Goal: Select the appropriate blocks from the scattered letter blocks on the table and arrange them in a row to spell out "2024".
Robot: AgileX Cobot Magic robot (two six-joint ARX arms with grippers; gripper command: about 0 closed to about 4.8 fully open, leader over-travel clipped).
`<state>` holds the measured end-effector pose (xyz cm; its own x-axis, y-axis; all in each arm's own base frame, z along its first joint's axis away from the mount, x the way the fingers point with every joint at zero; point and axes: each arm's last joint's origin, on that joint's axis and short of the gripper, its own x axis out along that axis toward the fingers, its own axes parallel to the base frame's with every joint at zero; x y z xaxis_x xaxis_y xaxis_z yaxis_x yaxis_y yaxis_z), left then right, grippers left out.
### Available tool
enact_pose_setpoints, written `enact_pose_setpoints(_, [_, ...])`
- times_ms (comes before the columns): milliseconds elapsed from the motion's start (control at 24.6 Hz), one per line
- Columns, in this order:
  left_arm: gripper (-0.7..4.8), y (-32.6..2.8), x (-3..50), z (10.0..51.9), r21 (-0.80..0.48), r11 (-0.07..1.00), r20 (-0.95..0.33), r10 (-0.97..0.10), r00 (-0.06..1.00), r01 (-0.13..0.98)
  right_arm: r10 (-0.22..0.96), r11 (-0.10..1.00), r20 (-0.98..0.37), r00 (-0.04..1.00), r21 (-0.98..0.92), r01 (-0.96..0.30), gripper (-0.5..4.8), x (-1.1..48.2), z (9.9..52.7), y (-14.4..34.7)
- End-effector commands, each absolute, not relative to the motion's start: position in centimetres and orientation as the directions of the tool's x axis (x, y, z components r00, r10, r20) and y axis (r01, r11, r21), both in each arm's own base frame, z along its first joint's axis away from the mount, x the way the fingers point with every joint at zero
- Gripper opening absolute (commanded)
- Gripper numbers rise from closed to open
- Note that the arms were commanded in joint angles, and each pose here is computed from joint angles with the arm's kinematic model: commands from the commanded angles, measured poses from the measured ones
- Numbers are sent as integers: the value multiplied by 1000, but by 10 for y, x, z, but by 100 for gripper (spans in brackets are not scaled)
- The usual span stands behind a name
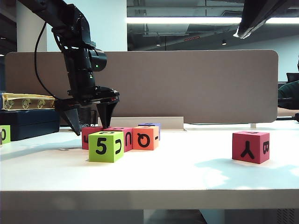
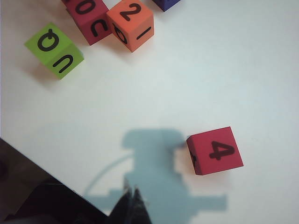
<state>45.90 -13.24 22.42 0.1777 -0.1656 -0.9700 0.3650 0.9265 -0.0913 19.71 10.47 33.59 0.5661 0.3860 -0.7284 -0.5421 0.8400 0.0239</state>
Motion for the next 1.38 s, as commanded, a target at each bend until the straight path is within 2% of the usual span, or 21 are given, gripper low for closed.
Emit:
enact_pose_setpoints(41, [439, -133, 460, 230, -76, 926, -965, -161, 205, 369, 399, 838, -711, 579, 25, -546, -4, 197, 339, 105])
enact_pose_setpoints(325, [439, -132, 458, 240, -69, 927, -958, -165, 234, 369, 400, 837, -709, 581, 25, -546, -4, 198, 339, 105])
enact_pose_setpoints(732, [439, -134, 452, 262, -144, 907, -927, -264, 267, 396, 386, 841, -724, 571, 22, -541, -4, 207, 332, 110])
enact_pose_setpoints(1058, [432, -136, 431, 315, -182, 877, -862, -360, 357, 445, 309, 863, -769, 559, -21, -505, -4, 229, 312, 119])
enact_pose_setpoints(1220, [336, -139, 415, 342, -173, 862, -830, -388, 401, 477, 305, 864, -770, 561, -24, -503, -4, 236, 307, 123])
enact_pose_setpoints(1302, [198, -141, 405, 354, -183, 848, -816, -414, 404, 498, 270, 878, -756, 596, -61, -475, -4, 239, 308, 123])
enact_pose_setpoints(1383, [117, -143, 401, 357, -228, 822, -803, -462, 376, 522, 246, 886, -751, 613, -83, -457, -4, 240, 308, 121])
